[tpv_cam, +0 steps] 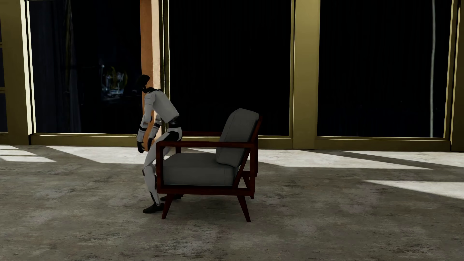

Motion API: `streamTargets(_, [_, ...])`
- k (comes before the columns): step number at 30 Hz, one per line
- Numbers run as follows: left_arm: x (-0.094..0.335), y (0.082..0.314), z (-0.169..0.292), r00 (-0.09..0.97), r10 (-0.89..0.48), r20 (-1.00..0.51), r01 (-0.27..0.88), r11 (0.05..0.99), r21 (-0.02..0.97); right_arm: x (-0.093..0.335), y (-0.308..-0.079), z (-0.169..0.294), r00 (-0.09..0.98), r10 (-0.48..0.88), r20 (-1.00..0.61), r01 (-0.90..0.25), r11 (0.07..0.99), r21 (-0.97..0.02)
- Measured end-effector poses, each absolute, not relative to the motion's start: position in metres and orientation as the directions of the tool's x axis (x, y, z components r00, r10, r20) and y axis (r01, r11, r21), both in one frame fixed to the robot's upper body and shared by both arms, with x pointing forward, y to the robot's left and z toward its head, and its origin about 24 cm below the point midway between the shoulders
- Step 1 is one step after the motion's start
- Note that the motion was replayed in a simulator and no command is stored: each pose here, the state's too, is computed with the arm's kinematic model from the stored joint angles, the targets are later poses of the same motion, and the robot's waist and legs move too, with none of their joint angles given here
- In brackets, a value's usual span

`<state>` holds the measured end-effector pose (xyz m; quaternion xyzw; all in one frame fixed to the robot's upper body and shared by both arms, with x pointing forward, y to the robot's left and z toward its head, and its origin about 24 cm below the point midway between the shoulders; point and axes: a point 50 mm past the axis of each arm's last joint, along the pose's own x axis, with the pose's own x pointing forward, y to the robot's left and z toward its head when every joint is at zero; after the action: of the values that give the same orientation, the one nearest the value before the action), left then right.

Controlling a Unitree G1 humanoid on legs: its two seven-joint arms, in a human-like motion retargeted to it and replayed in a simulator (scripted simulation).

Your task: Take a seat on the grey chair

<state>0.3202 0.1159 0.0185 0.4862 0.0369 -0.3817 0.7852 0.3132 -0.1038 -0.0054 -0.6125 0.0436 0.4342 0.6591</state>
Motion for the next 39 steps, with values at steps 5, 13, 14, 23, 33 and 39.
streamTargets(5, [0.327, 0.098, 0.121, 0.660, -0.750, -0.041, 0.317, 0.228, 0.921, 0.334, -0.079, 0.080, 0.623, 0.730, -0.281, -0.227, -0.175, -0.958])
streamTargets(13, [0.277, 0.103, 0.231, 0.424, -0.800, 0.424, 0.055, 0.490, 0.870, 0.294, -0.081, 0.187, 0.409, 0.898, 0.165, 0.109, 0.132, -0.985])
streamTargets(14, [0.270, 0.104, 0.238, 0.401, -0.799, 0.448, 0.047, 0.506, 0.861, 0.290, -0.082, 0.194, 0.396, 0.899, 0.190, 0.121, 0.154, -0.981])
streamTargets(23, [0.282, 0.115, 0.220, 0.510, -0.767, 0.390, 0.062, 0.486, 0.872, 0.303, -0.103, 0.182, 0.552, 0.807, 0.209, 0.088, 0.193, -0.977])
streamTargets(33, [0.301, 0.184, 0.078, 0.958, -0.218, 0.185, 0.063, 0.791, 0.609, 0.319, -0.159, 0.045, 0.990, 0.114, 0.087, -0.021, 0.715, -0.699])
streamTargets(39, [0.257, 0.229, -0.049, 0.910, 0.079, -0.408, 0.117, 0.893, 0.435, 0.253, -0.233, -0.070, 0.815, -0.100, -0.571, -0.290, 0.782, -0.551])
